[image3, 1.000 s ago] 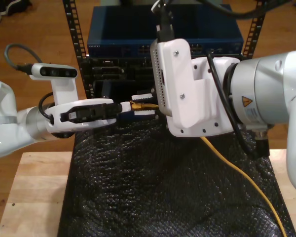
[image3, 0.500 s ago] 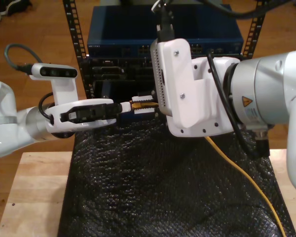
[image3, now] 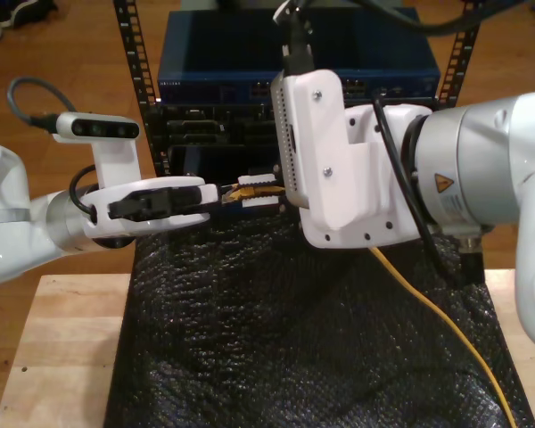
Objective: Grab the cable and plug it in
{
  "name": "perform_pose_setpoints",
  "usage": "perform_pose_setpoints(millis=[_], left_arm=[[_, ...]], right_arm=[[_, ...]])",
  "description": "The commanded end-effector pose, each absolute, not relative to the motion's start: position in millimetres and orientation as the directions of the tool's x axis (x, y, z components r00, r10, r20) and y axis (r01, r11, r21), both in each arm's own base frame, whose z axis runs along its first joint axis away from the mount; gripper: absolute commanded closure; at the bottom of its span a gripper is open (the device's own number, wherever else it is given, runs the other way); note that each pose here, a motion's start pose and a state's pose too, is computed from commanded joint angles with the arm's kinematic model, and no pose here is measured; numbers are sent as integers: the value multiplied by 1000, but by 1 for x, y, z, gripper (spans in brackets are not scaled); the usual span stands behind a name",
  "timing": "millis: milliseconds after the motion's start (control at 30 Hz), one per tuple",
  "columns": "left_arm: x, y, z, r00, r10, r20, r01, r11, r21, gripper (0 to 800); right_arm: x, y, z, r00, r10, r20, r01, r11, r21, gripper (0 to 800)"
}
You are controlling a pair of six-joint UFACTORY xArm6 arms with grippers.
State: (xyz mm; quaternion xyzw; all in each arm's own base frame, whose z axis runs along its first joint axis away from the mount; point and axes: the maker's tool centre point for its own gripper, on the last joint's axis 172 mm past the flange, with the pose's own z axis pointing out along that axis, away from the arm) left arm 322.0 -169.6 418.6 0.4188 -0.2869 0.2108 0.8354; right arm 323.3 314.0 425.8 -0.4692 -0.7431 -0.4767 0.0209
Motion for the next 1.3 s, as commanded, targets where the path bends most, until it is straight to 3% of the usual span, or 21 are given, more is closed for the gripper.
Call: perform_pose_setpoints(millis=[100,333,733,933,1300], left_arm=[[322,-170,419,746,112,657,-594,559,579,115],[330,-172,414,735,112,669,-617,521,591,16],[352,-177,410,668,84,739,-706,385,594,7],[361,-168,377,637,-57,769,-739,240,630,2],[360,-156,339,602,-234,763,-764,111,636,2]], right_arm=[[326,315,430,-555,678,483,718,97,689,800],[338,314,431,-487,694,530,761,39,647,800],[376,288,437,-346,732,588,800,-97,592,800],[397,266,420,-271,759,592,819,-142,556,800],[412,225,380,-106,789,605,884,-204,421,800]])
